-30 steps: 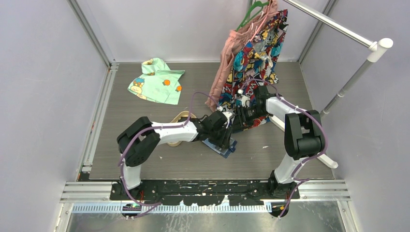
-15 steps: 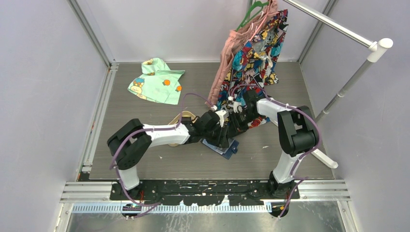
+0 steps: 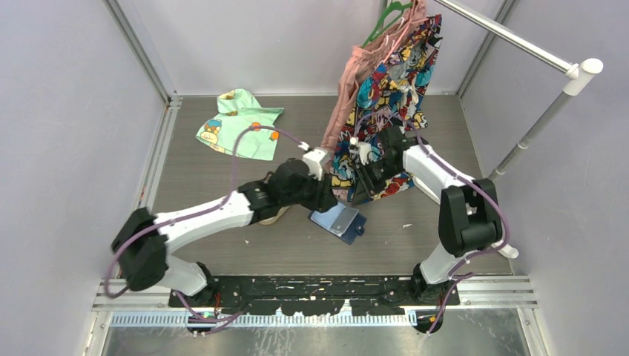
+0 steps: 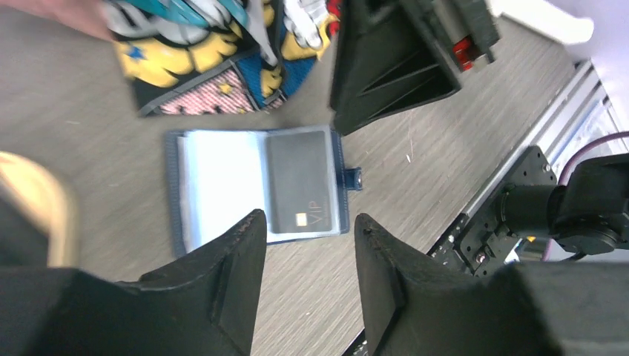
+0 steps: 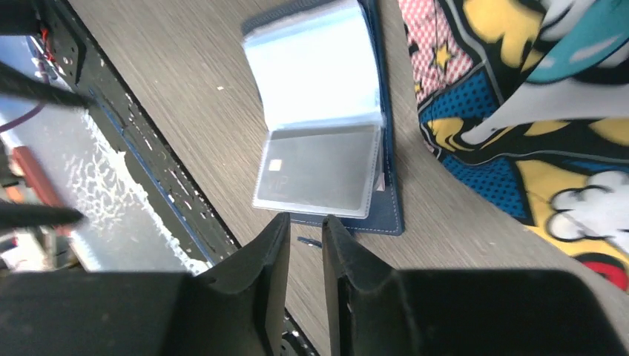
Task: Put the credit cards into the card holder
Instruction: Insert the credit card into the card holder, then pick up the credit card from the storage box.
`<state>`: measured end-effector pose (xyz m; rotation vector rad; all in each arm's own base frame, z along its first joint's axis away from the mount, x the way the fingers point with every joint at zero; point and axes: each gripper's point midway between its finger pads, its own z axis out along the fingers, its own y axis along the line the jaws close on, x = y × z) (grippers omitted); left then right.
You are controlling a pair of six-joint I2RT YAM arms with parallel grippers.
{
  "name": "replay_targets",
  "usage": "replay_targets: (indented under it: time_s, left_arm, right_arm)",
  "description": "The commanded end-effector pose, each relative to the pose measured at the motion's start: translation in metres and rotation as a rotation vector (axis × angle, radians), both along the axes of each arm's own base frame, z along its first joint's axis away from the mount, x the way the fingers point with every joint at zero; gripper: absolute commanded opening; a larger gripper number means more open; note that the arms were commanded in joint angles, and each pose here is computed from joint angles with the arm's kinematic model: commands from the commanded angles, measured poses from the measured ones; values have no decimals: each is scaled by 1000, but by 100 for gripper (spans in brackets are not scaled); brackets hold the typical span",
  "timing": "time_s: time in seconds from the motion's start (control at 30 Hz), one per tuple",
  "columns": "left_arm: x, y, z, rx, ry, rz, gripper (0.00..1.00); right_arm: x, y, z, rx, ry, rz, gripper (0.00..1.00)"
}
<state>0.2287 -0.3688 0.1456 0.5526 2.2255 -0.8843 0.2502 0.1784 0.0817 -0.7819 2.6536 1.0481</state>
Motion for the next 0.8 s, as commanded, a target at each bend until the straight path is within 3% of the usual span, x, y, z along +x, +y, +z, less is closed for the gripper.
replay_targets:
  time_s: [0.0,0.1,0.17,0.33,0.43,0.57,0.77]
  left_arm:
    - [22,57,49,46,-206,133,51]
    - [29,96,66,35,-250,243,67]
    - [34,115,72,-22,-237,297,76]
    - [36,131,76,-253,-103,341,77]
    - [42,137,70,-329,-55,374,76]
    - [54,152,41,-293,-4,446,75]
    - [82,163,10,-282,83,513,70]
  right_arm:
    - [11,-10,71,-5,-262,165,29]
    - [21,-14,112,-32,-400,233,33]
    - [30,-10,141,-42,-516,265,42]
    - [16,23,183,122,-799,538,97]
    - [2,57,193,261,-796,573,99]
    - [8,101,170,192,-684,460,99]
    - [47,147,131,133,-557,251,76]
